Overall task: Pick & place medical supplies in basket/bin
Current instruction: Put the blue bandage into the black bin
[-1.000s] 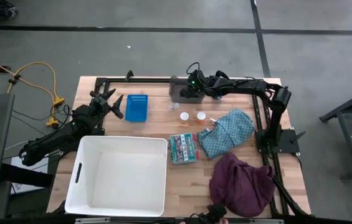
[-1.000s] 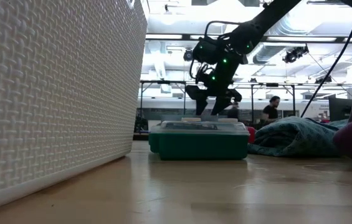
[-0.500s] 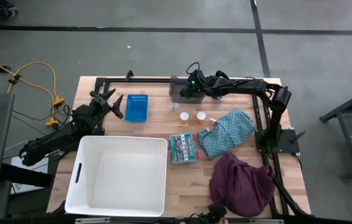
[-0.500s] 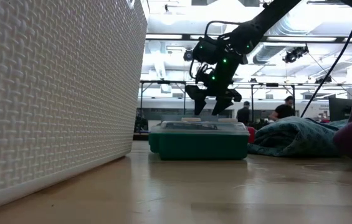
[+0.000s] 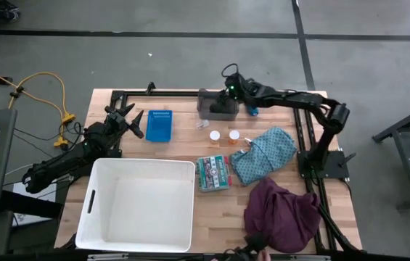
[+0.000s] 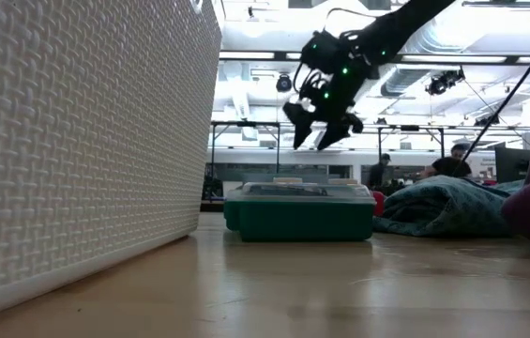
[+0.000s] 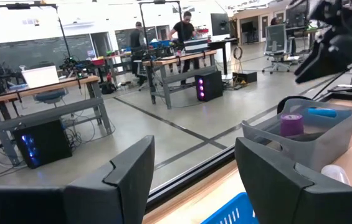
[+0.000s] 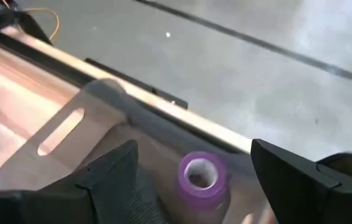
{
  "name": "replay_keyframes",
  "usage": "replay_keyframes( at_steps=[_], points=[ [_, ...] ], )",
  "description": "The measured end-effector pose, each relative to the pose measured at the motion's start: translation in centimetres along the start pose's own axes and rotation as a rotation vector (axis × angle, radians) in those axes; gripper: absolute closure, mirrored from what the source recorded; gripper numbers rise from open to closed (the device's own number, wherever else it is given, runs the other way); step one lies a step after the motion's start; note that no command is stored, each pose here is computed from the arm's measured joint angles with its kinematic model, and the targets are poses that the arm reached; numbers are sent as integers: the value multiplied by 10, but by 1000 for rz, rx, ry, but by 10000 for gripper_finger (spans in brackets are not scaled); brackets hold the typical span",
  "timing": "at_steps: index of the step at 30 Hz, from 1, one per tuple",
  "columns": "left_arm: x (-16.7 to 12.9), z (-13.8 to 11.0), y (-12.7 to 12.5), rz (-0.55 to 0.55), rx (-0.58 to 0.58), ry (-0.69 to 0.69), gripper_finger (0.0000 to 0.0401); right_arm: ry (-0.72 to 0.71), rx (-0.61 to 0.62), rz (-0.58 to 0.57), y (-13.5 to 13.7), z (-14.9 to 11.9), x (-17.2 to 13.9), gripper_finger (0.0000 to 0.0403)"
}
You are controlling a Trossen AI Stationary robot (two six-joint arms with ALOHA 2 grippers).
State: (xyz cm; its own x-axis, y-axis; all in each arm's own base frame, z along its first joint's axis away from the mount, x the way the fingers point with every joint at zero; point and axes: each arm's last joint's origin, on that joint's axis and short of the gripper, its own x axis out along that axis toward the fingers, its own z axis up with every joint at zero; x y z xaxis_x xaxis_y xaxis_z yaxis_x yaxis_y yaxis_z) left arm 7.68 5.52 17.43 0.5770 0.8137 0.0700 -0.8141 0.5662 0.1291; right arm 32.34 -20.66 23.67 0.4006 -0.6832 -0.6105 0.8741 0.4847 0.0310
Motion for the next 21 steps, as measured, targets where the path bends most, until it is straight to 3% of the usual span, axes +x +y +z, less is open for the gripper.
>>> replay_keyframes(
  at_steps=[13,21],
  points=[
    [0,0,0,0,0,0,185,36,-89,41,-3,1,-6,103],
    [0,0,0,0,0,0,185,226,-51,134,-34,-1,-4,103]
  ],
)
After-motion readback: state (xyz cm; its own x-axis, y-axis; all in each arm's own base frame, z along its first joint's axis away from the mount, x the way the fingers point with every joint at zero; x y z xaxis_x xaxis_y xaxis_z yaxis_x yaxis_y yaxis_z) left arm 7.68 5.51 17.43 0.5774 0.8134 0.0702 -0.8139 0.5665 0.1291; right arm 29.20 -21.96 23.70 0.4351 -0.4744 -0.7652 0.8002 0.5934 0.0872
